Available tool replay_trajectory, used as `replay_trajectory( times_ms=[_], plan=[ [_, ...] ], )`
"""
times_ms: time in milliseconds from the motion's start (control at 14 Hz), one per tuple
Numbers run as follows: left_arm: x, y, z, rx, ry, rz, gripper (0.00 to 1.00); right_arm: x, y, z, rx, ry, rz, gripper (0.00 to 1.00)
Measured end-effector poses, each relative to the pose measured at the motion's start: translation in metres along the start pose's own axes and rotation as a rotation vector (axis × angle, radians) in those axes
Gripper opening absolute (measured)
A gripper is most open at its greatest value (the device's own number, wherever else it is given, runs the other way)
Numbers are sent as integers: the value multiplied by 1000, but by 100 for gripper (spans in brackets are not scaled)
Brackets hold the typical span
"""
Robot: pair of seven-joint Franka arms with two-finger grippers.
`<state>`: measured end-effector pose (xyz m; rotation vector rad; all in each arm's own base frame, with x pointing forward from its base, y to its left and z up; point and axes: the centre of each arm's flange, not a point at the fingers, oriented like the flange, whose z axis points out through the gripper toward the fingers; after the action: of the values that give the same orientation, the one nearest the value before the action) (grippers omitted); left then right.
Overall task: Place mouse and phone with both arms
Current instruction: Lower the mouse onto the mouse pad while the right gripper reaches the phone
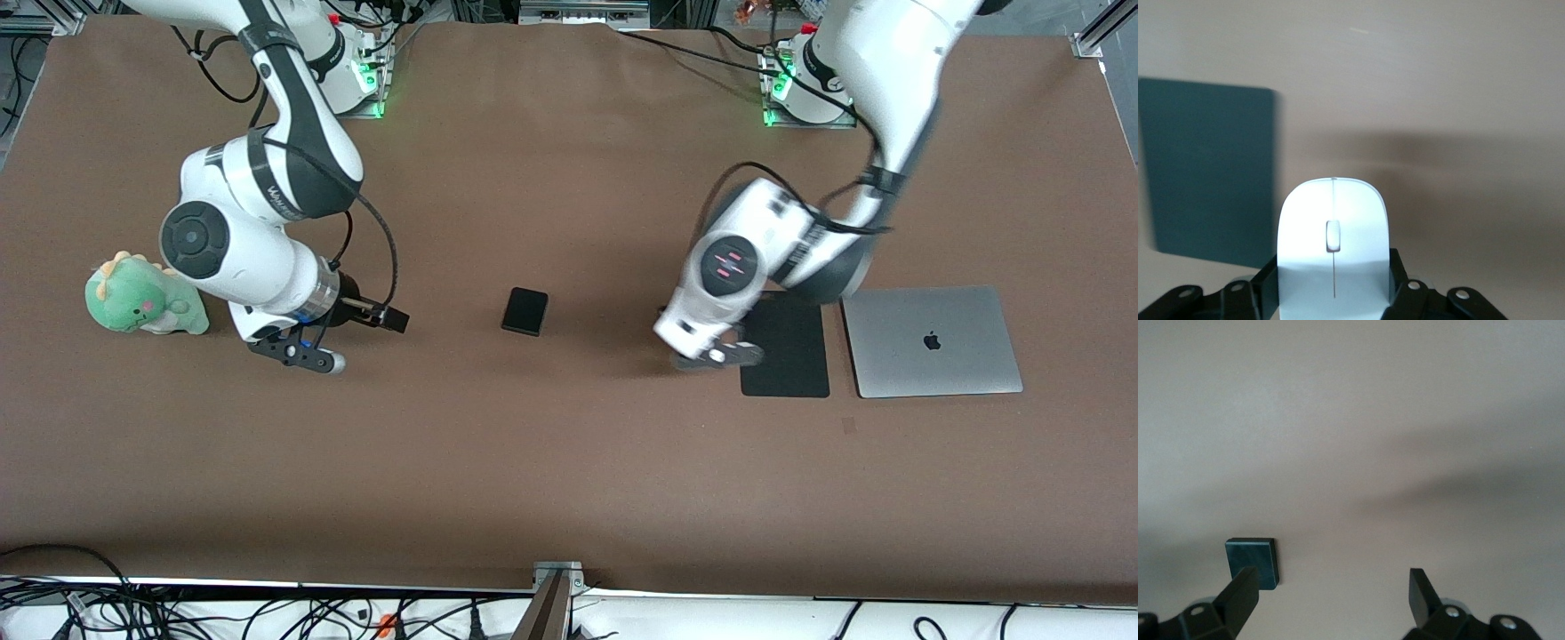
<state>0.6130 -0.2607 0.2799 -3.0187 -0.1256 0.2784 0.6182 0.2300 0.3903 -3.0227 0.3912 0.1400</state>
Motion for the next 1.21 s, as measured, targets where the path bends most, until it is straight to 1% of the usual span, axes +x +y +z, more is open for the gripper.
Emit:
replay_trajectory(
  times_ms=[71, 214, 286, 357, 500, 643, 786, 857, 1071, 1143, 1214],
  plan=[
    [16, -38, 9, -5, -21, 17, 61, -7, -12, 0, -13, 14, 2, 100],
    [41, -112, 27, -28, -60, 59, 61, -23, -35, 2, -21, 37, 23, 100],
    [48, -139, 36, -43, -69, 70, 61, -30, -45, 4, -22, 40, 31, 100],
    [52, -153, 44, -59, -69, 78, 61, -36, -54, 7, -23, 41, 47, 100],
    [49, -150, 66, -86, -32, 94, 61, -45, -68, 22, -28, 43, 100, 100],
    [38, -141, 94, -113, 6, 106, 61, -50, -80, 45, -56, 54, 160, 100],
    [31, -139, 109, -121, 6, 111, 61, -59, -95, 71, -75, 66, 202, 100],
    [30, -139, 111, -122, 7, 110, 65, -67, -105, 84, -81, 69, 206, 100],
    [31, -142, 104, -122, 15, 107, 94, -87, -130, 117, -80, 79, 188, 100],
    [30, -142, 96, -116, 14, 108, 100, -92, -138, 127, -72, 88, 178, 100],
    [30, -142, 80, -107, 14, 111, 100, -98, -147, 138, -61, 101, 160, 100]
  ],
)
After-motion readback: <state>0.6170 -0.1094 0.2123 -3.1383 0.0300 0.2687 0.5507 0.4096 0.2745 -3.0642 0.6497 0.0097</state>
